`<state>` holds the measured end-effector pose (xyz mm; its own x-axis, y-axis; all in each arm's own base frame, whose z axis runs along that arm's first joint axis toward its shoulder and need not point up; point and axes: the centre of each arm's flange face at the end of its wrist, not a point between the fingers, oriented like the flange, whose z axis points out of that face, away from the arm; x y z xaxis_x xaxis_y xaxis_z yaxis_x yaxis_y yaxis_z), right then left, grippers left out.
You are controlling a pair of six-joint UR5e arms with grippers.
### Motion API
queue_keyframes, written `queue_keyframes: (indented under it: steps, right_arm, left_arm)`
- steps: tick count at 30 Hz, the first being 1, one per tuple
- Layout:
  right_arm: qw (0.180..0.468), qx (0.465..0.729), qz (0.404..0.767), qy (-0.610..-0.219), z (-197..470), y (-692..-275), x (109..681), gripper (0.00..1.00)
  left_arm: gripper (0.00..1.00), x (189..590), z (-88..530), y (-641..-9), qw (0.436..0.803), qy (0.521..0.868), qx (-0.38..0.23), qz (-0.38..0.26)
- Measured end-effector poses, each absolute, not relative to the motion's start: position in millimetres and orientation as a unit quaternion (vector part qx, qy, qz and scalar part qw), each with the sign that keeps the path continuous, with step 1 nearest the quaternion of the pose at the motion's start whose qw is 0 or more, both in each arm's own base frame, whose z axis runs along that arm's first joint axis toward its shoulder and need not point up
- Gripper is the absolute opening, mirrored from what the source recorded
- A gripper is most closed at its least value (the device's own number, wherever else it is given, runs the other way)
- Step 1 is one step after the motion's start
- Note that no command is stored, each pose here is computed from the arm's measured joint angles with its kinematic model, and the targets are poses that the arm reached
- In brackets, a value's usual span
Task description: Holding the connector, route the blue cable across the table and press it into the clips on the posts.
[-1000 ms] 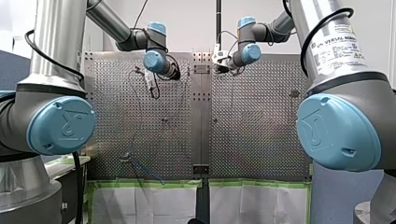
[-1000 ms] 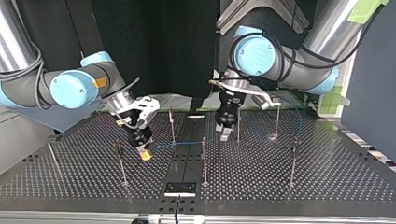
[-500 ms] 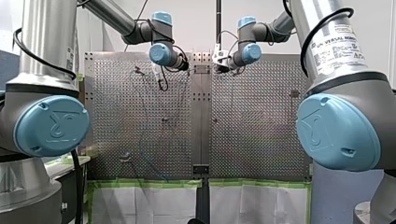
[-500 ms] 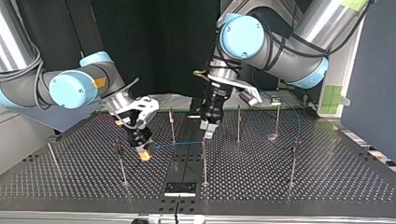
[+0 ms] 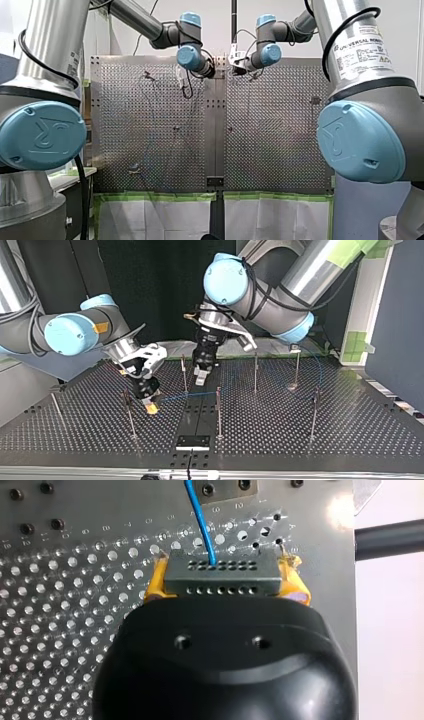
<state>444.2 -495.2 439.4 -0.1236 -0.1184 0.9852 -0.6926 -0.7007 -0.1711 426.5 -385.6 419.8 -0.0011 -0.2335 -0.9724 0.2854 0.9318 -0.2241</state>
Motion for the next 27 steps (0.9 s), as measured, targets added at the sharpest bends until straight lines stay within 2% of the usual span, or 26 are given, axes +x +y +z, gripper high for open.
queue_keyframes:
  steps: [6,17,27]
  right_arm:
    - [0.210,0.628,0.677,-0.321,440,-495,445,0.00]
    - [0.208,0.629,0.677,-0.321,439,-494,445,0.00]
    - [0.208,0.629,0.677,-0.321,440,-494,445,0.00]
  left_arm:
    - [1.00,431,436,-390,0.717,0.673,0.008,-0.183]
    - [1.00,457,410,-398,0.711,0.687,-0.008,-0.149]
    - [1.00,478,414,-398,0.727,0.669,-0.025,-0.151]
